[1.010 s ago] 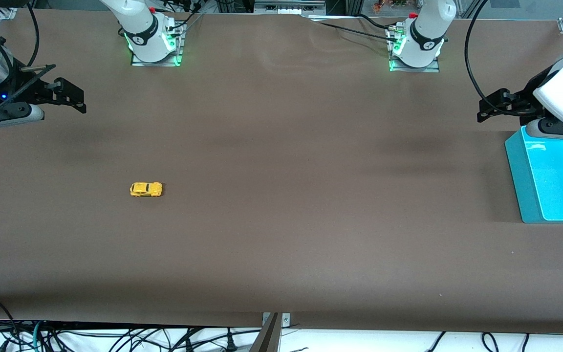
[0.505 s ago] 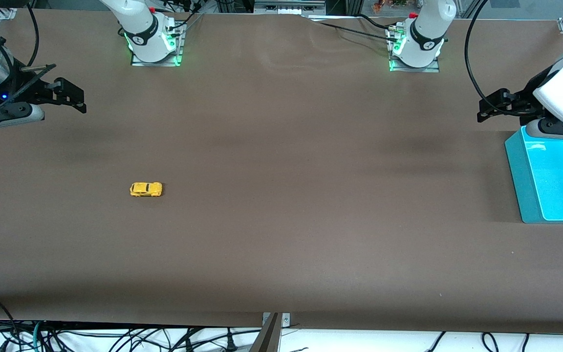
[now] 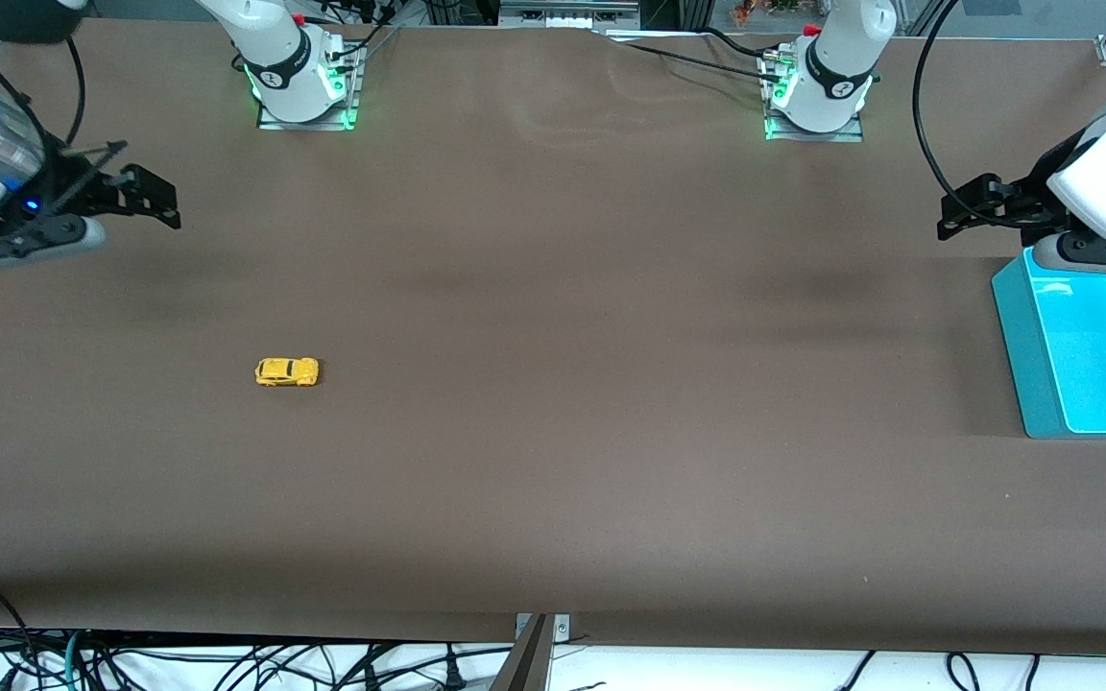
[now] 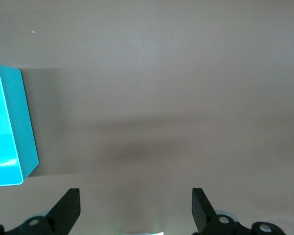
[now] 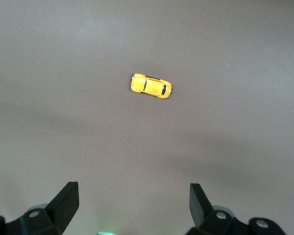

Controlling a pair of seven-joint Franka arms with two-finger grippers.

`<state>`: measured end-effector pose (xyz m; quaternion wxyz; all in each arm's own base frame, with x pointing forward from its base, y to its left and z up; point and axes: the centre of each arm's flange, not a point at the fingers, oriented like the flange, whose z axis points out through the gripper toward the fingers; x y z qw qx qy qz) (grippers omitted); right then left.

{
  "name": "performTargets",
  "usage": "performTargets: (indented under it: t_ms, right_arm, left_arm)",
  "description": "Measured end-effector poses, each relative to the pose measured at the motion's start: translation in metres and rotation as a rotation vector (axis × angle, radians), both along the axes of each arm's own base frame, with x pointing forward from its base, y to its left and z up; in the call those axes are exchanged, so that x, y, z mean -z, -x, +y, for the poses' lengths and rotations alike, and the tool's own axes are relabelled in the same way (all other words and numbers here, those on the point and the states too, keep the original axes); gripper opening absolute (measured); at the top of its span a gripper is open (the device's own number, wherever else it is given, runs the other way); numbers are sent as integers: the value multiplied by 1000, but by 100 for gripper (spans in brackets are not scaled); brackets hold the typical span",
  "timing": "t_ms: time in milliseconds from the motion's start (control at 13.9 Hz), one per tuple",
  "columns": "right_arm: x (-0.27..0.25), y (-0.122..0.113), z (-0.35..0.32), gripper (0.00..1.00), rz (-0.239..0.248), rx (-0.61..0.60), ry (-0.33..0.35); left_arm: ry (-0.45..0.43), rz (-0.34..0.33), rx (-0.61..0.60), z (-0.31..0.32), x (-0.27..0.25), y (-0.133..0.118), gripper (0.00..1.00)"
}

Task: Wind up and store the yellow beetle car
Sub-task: 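Reach the right gripper down over the yellow beetle car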

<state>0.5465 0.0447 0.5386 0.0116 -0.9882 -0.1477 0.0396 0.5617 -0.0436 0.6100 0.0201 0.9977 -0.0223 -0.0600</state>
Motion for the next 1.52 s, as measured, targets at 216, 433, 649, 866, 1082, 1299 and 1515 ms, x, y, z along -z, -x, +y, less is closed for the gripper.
performTargets:
  t_ms: [216,433,649,866,1082,1299,1515]
  right_arm:
    - [73,-5,-1,100,-19,-209,-18]
    - [142,-3,-3,100,-23,-501,-42]
    - [202,-7,-4,100,-92,-812,-46]
    - [254,-9,-6,100,-143,-1028,-36]
    - [288,-12,-6,100,-151,-1130,-38]
    - [319,-14,-5,100,-170,-1188,-32]
    - [339,-17,-5,100,-189,-1220,-23]
  left_arm:
    - [0,0,0,0,0,0,100]
    - [0,0,1,0,0,0,100]
    - [0,0,1,0,0,0,100]
    - [0,0,1,-1,0,0,100]
    - [0,0,2,-1,0,0,100]
    - [0,0,2,-1,0,0,100]
    - [0,0,2,-1,0,0,100]
